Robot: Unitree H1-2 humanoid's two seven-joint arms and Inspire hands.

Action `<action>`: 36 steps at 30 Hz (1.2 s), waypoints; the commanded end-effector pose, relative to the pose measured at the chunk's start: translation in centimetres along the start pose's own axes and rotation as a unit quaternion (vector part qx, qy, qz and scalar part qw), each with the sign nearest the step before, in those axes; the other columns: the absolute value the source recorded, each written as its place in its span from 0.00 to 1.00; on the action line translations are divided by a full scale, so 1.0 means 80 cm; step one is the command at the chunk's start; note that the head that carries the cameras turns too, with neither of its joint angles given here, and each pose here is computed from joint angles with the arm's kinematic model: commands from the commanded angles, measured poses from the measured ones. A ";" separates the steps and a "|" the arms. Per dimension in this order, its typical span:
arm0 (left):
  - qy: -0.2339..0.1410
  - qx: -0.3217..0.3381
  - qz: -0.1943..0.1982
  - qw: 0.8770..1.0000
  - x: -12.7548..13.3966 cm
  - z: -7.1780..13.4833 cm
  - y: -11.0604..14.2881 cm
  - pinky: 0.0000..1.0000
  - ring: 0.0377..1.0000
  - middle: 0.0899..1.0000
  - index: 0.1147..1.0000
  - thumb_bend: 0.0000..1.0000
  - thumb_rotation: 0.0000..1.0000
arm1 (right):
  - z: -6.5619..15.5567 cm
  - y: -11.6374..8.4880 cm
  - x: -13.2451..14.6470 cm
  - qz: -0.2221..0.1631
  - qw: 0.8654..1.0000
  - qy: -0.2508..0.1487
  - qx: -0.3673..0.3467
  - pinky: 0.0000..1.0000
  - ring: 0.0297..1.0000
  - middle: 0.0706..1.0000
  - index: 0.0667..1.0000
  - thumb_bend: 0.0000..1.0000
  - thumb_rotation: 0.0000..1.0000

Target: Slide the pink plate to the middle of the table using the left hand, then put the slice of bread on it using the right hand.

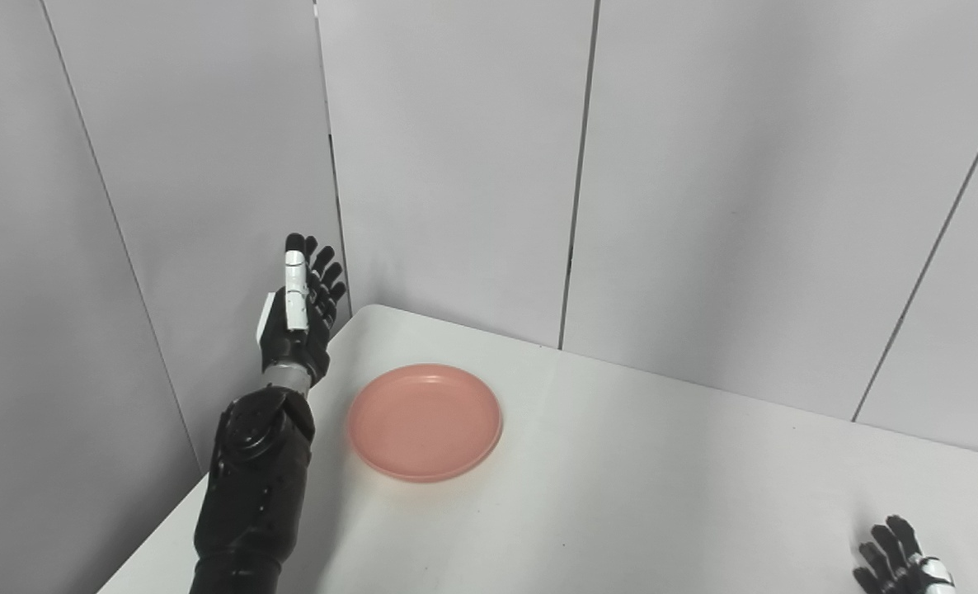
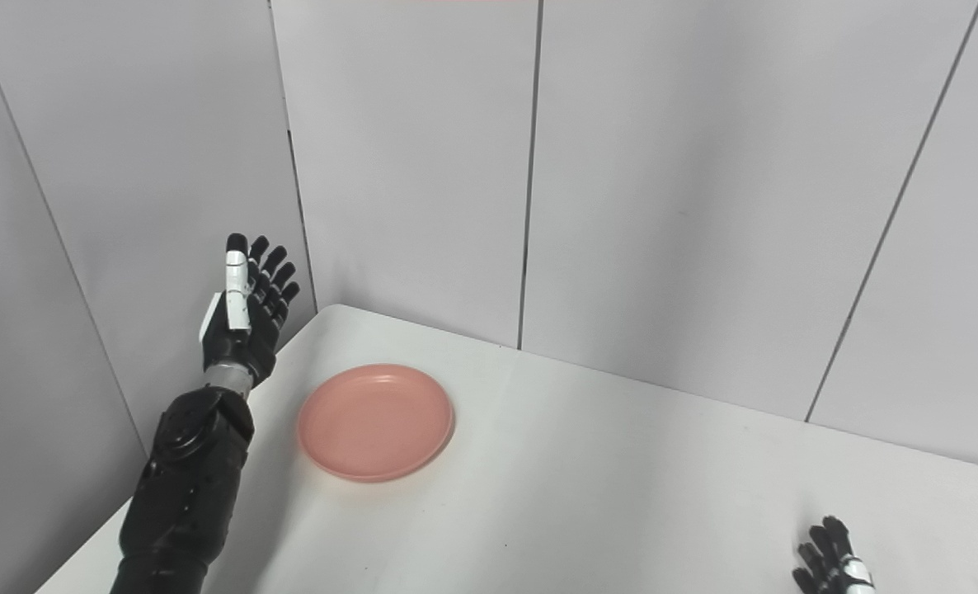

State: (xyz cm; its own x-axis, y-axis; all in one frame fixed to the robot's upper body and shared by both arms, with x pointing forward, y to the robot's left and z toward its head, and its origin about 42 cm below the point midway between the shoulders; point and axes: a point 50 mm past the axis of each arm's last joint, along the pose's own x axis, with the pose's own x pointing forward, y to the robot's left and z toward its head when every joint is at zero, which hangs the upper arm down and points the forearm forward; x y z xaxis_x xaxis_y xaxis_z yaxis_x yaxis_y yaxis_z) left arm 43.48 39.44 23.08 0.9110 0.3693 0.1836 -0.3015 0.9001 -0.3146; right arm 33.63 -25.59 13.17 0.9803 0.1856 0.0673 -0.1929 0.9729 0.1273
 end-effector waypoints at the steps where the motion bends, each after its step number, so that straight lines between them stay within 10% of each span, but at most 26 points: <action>1: -0.049 -0.003 -0.011 0.999 0.019 0.032 -0.003 0.99 0.98 0.98 0.99 0.82 0.94 | -0.005 0.002 -0.004 0.002 1.000 0.019 0.008 1.00 1.00 1.00 1.00 0.45 1.00; 36: 0.011 -0.030 0.020 0.999 0.000 -0.041 0.015 1.00 0.99 0.99 1.00 0.82 0.92 | -0.002 0.002 -0.007 0.012 1.000 0.011 0.001 1.00 1.00 1.00 1.00 0.30 1.00</action>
State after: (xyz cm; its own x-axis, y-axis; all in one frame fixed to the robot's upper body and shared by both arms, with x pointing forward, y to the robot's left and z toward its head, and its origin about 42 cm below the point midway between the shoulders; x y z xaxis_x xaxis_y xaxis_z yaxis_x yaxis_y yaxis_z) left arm 43.19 39.07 17.19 0.9140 0.4015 0.0583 -0.3535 0.8587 -0.3711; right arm 33.28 -25.59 13.38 0.9783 0.1995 0.0553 -0.2053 0.9694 0.1346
